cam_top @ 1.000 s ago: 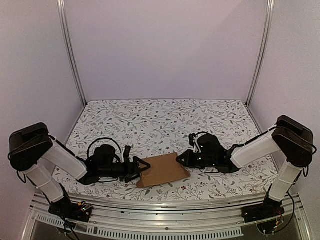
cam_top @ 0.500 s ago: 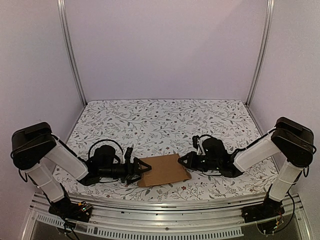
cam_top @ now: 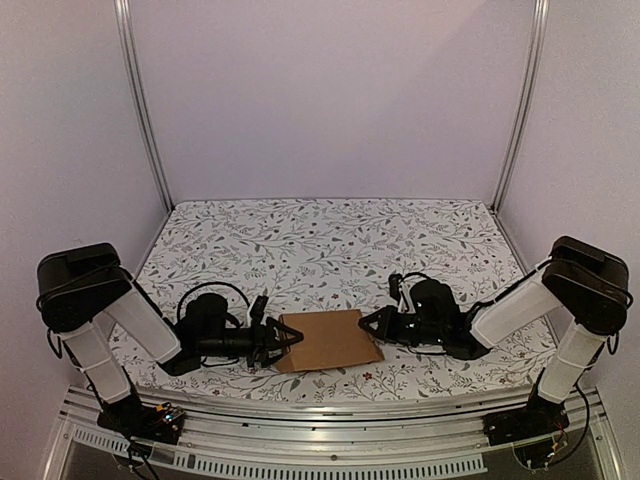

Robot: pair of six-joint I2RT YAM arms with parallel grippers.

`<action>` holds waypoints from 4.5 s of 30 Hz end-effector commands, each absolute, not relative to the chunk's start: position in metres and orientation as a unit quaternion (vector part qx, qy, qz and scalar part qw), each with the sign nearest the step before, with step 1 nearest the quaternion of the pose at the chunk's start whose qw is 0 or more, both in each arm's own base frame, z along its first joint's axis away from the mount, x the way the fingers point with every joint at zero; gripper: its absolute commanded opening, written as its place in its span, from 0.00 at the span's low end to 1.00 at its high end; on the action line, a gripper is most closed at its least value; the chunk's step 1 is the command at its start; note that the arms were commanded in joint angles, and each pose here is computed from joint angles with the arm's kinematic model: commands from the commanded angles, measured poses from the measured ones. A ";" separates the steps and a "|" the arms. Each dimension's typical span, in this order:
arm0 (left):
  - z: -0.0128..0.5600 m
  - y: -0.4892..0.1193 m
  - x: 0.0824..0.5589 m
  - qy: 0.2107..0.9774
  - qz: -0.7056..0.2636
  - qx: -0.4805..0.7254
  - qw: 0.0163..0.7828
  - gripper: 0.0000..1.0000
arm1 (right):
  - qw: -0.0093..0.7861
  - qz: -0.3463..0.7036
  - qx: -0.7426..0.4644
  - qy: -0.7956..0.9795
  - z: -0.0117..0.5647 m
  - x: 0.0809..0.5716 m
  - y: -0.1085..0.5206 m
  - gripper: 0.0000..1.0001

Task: Fold the paper box

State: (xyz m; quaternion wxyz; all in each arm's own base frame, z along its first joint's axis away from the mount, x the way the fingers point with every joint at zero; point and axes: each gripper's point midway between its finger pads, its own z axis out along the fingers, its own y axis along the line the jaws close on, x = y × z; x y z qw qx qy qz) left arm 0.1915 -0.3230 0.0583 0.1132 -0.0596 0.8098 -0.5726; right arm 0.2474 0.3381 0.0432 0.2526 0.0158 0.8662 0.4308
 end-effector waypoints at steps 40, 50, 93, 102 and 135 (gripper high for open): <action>0.159 -0.292 0.166 0.733 -0.679 0.030 0.031 0.22 | 0.419 0.343 -0.434 0.720 0.224 0.170 0.304 0.99; 0.184 -0.275 0.162 0.716 -0.697 0.042 0.006 0.00 | 0.536 0.137 -0.617 0.559 0.251 0.138 0.321 0.99; 0.235 -0.254 0.096 0.675 -0.719 0.167 0.003 0.00 | 0.626 -0.251 -0.734 0.080 0.274 0.055 0.399 0.99; 0.236 -0.255 0.086 0.672 -0.717 0.185 0.001 0.00 | 0.635 -0.250 -0.727 0.076 0.279 0.052 0.413 0.98; 0.226 -0.256 0.097 0.719 -0.670 0.183 0.041 0.58 | 0.653 -0.187 -0.717 0.158 0.271 0.055 0.415 0.41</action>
